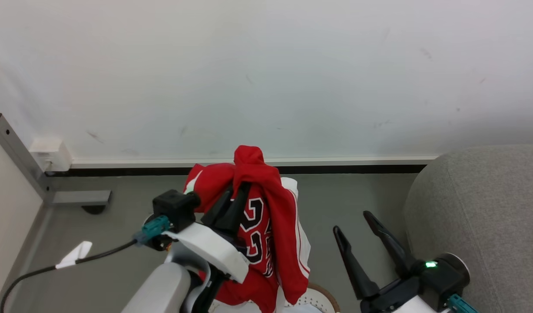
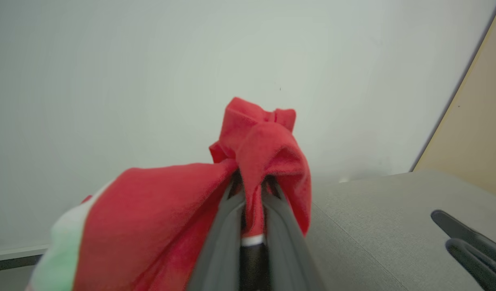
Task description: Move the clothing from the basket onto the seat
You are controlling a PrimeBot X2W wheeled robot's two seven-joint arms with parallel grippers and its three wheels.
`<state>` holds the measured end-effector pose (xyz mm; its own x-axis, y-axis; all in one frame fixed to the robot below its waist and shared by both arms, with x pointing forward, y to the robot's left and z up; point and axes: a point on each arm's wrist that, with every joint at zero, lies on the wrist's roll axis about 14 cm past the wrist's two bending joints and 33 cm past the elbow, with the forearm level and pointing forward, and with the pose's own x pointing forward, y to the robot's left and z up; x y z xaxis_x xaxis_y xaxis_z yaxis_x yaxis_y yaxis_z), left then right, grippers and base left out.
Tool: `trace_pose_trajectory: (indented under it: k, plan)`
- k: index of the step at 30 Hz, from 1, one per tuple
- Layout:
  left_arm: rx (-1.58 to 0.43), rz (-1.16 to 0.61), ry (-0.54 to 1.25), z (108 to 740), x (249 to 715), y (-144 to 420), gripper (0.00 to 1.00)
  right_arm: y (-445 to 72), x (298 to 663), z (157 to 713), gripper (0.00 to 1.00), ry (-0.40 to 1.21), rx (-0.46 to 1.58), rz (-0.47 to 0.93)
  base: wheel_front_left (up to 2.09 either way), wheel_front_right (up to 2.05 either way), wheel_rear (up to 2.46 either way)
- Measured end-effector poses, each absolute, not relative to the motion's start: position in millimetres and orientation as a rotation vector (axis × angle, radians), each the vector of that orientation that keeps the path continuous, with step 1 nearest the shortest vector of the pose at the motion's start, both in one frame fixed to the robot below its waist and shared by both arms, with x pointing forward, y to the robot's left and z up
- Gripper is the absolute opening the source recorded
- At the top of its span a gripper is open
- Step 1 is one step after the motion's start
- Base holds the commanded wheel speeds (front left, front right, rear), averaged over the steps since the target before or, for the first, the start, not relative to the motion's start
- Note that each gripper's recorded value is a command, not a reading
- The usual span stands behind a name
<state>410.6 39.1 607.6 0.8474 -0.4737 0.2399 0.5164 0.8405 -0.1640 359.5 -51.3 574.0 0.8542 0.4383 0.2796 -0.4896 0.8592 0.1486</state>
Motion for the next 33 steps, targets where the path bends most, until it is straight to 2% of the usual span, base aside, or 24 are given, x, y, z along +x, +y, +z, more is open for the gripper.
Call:
trace_pose_trajectory:
  k: [10,22,33]
  plan:
    - [-0.21,-0.601,-0.136,588,394,15,0.0,8,363,555,1.0,-0.166,0.069,0.737,0.0,0.0,0.0]
    - [-0.198,-0.669,-0.105,578,362,-2,0.0,37,375,510,1.0,0.023,-0.06,0.881,0.0,0.0,0.0]
    - [-0.189,-0.671,-0.113,582,346,3,0.0,70,355,476,1.0,0.16,-0.082,1.007,0.0,0.0,0.0]
